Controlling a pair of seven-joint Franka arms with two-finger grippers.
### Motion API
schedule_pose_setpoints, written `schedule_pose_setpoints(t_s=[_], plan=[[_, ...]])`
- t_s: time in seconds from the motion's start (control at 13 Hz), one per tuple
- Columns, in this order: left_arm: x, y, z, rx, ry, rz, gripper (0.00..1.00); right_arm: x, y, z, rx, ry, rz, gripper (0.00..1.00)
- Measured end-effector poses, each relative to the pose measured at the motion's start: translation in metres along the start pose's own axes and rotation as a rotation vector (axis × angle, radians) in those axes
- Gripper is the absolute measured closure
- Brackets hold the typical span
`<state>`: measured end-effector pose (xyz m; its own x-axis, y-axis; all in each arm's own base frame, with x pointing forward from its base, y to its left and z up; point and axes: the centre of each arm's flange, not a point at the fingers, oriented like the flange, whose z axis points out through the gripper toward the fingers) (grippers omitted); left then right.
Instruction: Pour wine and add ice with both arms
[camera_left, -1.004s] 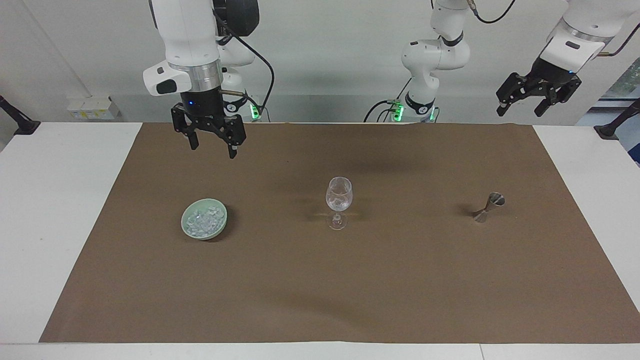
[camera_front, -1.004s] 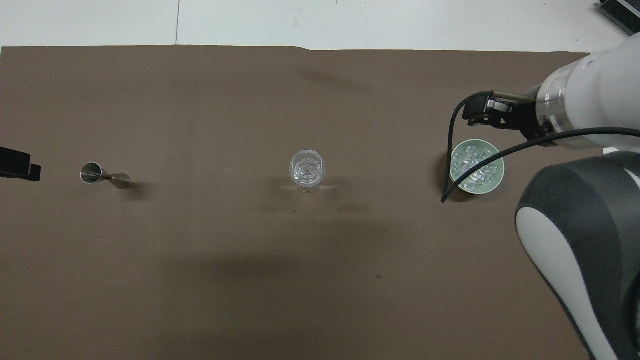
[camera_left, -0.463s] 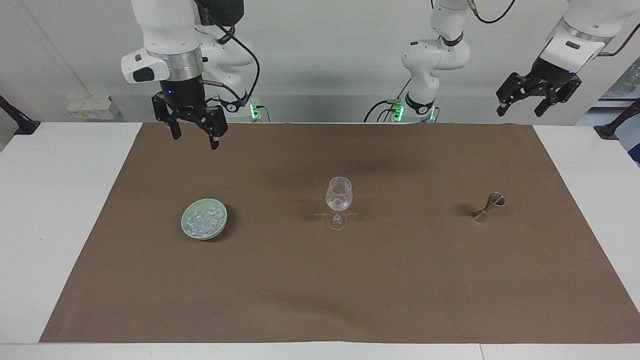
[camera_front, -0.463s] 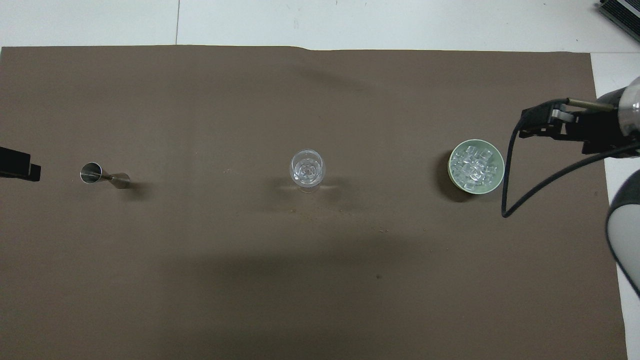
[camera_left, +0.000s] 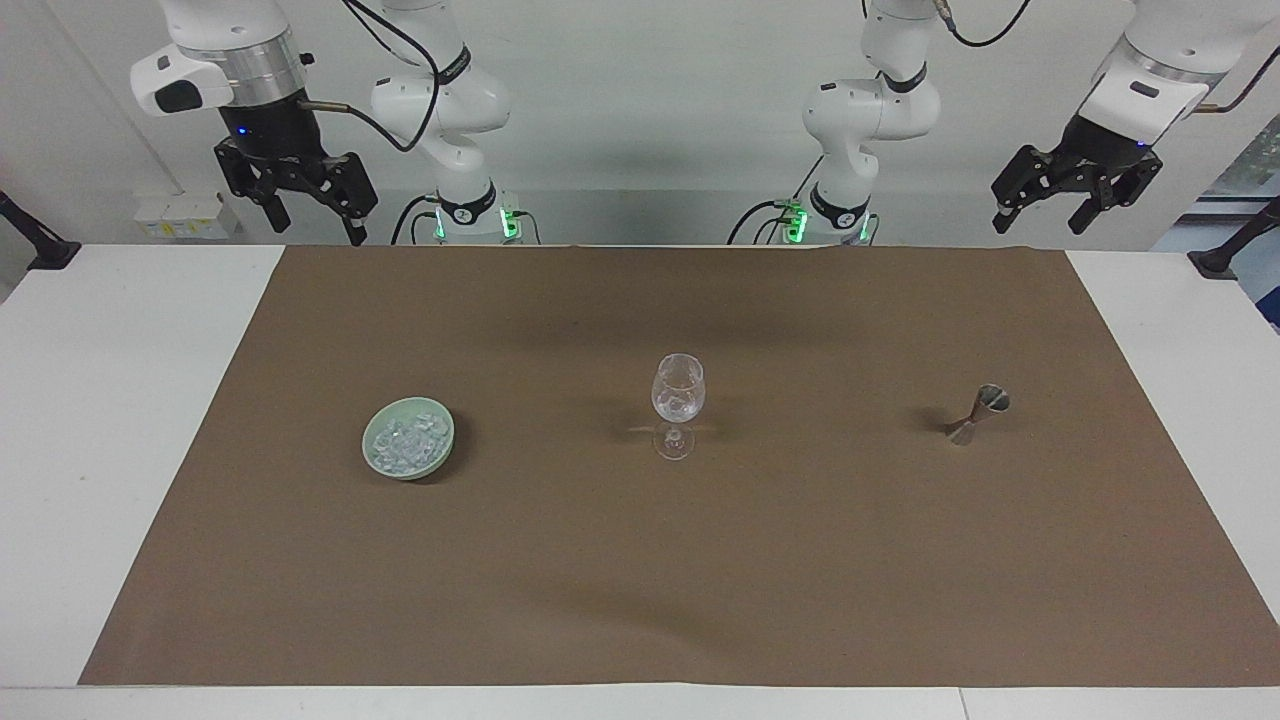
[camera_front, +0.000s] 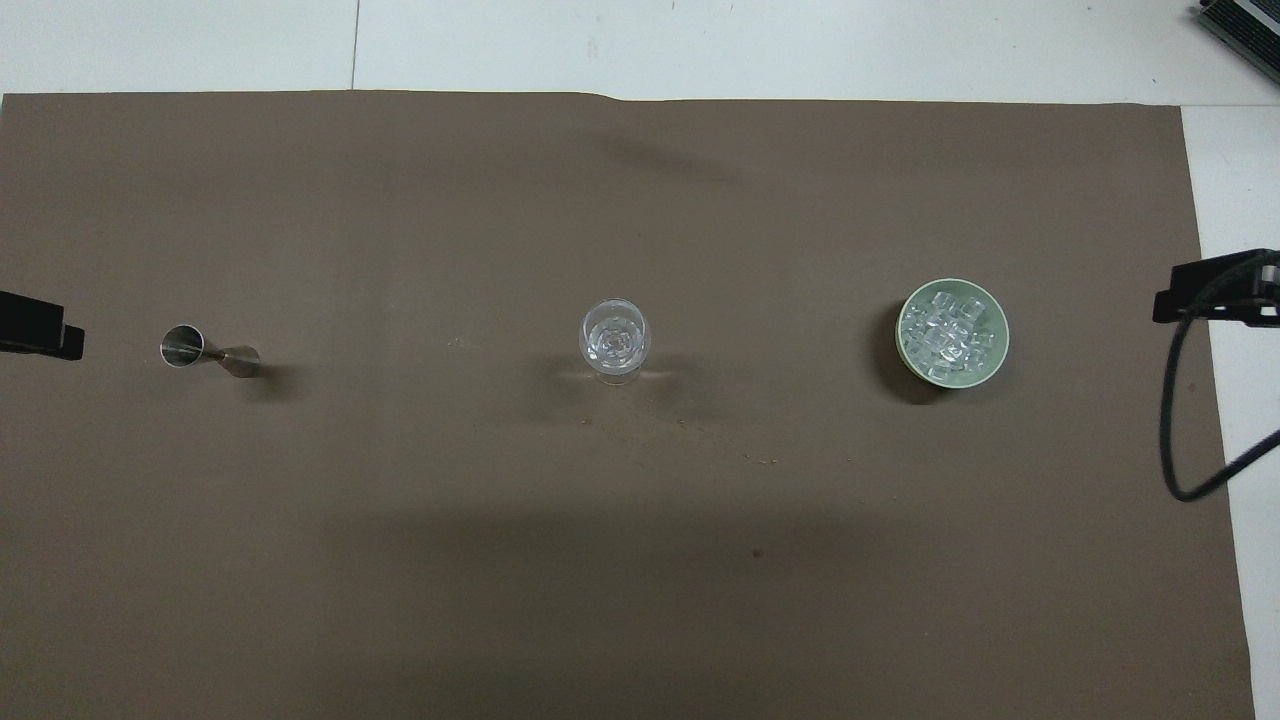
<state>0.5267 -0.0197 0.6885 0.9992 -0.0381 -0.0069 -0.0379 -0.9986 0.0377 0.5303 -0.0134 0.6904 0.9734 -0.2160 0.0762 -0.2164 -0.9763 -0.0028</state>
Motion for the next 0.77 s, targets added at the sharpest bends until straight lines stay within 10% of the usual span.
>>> schedule_pose_setpoints(t_s=[0.77], plan=[[0.001,-0.003,0.000,0.000,0.005,0.021,0.00,-0.008,-0.006,0.022,0.010,-0.026,-0.059,0.00]])
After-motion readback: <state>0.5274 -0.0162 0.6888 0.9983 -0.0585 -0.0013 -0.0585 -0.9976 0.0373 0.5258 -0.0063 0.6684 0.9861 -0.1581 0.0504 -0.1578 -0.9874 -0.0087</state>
